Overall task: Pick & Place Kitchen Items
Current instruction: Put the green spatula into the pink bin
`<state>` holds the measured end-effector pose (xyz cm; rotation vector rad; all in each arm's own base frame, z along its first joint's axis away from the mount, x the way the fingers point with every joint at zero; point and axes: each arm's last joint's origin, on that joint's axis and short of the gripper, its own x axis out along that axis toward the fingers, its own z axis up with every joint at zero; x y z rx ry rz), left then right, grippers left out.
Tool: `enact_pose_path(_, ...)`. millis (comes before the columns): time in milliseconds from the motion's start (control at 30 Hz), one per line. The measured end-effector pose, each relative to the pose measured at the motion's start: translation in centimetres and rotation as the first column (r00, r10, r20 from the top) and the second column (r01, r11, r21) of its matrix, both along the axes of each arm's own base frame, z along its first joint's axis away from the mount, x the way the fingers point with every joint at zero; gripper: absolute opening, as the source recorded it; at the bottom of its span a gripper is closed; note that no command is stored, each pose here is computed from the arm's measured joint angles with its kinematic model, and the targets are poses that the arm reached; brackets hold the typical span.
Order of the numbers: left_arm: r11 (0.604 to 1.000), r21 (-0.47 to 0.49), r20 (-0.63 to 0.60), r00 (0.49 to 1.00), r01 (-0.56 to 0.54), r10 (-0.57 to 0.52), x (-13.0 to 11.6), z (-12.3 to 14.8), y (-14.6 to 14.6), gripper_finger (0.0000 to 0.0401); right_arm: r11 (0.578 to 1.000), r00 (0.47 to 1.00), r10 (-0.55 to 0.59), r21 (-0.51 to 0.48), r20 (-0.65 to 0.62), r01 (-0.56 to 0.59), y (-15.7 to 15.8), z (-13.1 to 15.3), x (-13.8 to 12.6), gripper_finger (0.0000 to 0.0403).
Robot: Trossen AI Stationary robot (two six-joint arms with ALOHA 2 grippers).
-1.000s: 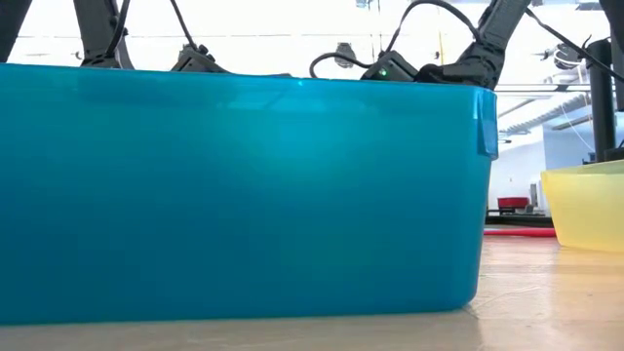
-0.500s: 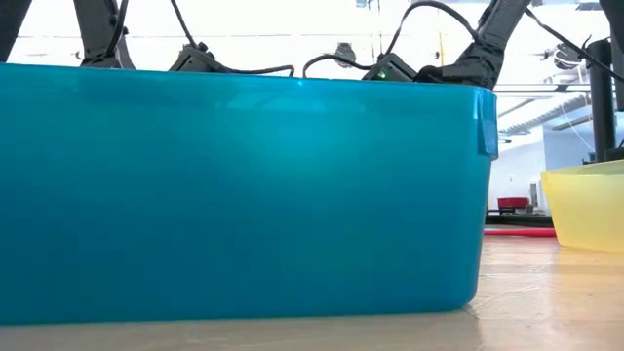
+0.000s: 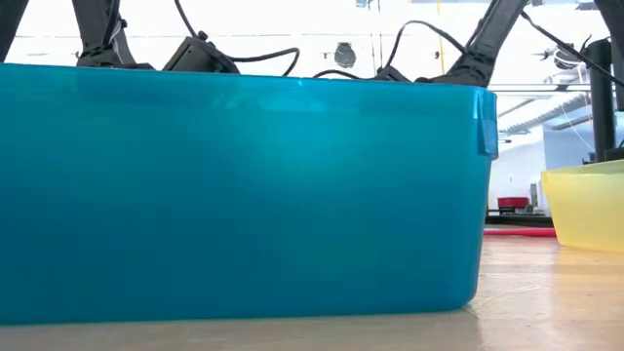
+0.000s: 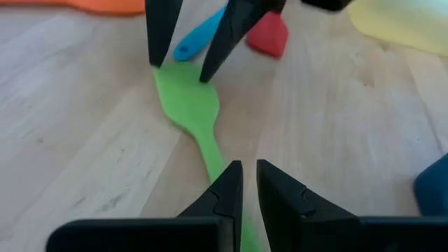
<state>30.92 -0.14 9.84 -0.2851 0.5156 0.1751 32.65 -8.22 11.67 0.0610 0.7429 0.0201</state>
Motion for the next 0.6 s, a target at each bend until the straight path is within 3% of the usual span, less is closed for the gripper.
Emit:
enact_pose_path(267, 1.000, 0.019, -0.043, 0.999, 0.008, -0.007, -0.2, -0.3, 0.1, 0.0054, 0.949, 0.969, -0.227, 0.201, -0.097, 0.242, -2.1, 0.9, -1.7, 0.0160)
enact_pose_path(433, 1.000, 0.016, -0.055, 0.998, 0.010, -0.009, -0.3, -0.4, -0.1, 0.0118, 0.904, 0.970, -0.226, 0.351, -0.093, 0.245, -2.3, 1.3, -1.8, 0.0160)
enact_pose_path(600, 0.999, 0.044, -0.147, 0.989, -0.007, 0.013, -0.8, -1.1, -0.6, 0.0172, 0.897, 0.968, -0.237, 0.364, -0.078, 0.249, -2.1, 1.5, -1.5, 0.0160)
